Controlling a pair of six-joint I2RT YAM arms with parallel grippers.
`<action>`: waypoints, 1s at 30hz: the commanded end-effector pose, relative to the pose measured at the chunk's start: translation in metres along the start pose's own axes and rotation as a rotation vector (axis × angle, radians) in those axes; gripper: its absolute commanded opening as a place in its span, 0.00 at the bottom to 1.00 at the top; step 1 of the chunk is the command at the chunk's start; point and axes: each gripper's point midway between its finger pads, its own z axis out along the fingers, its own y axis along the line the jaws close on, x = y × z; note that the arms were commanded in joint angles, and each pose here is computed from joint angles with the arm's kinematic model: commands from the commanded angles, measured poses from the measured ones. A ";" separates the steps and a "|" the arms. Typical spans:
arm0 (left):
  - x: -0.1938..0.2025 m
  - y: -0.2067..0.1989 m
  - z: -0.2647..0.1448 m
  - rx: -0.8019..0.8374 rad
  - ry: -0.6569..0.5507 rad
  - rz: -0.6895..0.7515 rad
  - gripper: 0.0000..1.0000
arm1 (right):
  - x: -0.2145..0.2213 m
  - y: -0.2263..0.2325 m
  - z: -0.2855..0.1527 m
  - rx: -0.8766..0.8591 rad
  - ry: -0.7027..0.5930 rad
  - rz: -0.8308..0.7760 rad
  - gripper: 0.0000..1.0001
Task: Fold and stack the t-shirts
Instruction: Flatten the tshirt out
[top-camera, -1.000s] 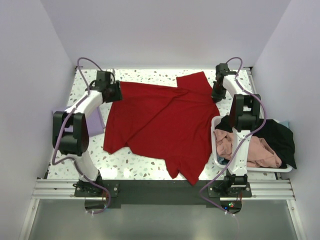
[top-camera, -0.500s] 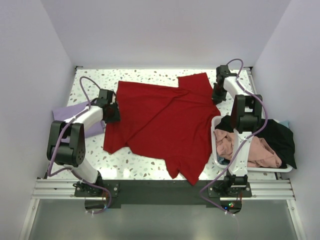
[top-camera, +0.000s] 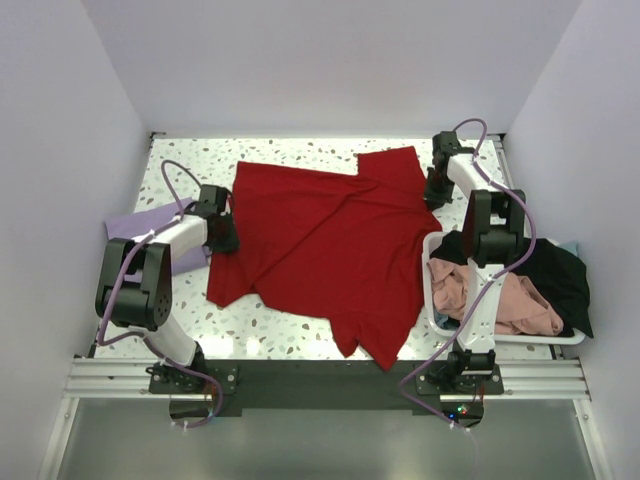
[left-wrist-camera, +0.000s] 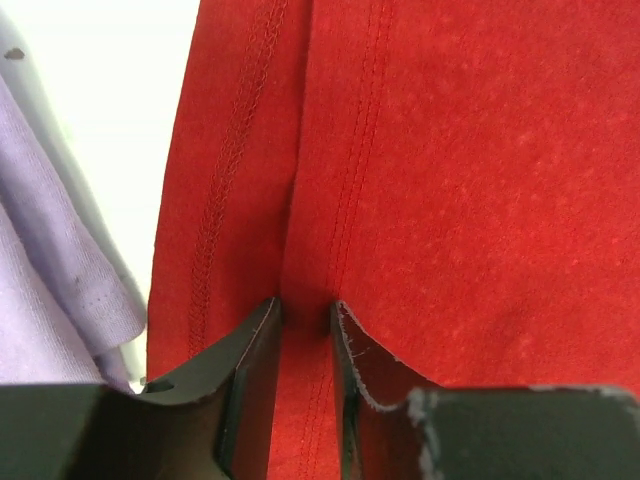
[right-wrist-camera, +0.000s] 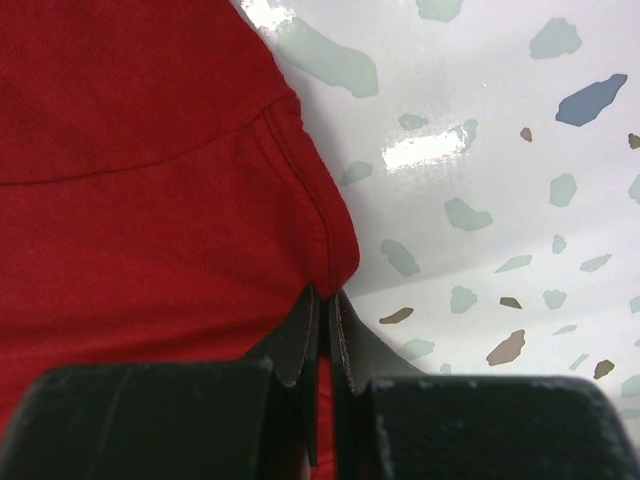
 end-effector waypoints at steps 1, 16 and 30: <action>-0.008 -0.002 -0.002 0.009 -0.038 -0.023 0.30 | 0.012 -0.007 -0.007 0.008 0.040 -0.006 0.00; -0.041 -0.007 -0.034 0.013 -0.114 -0.012 0.05 | 0.012 -0.013 -0.009 0.037 0.041 -0.011 0.00; -0.078 -0.010 -0.042 0.002 -0.122 0.041 0.05 | -0.008 -0.015 -0.008 0.086 0.017 0.011 0.00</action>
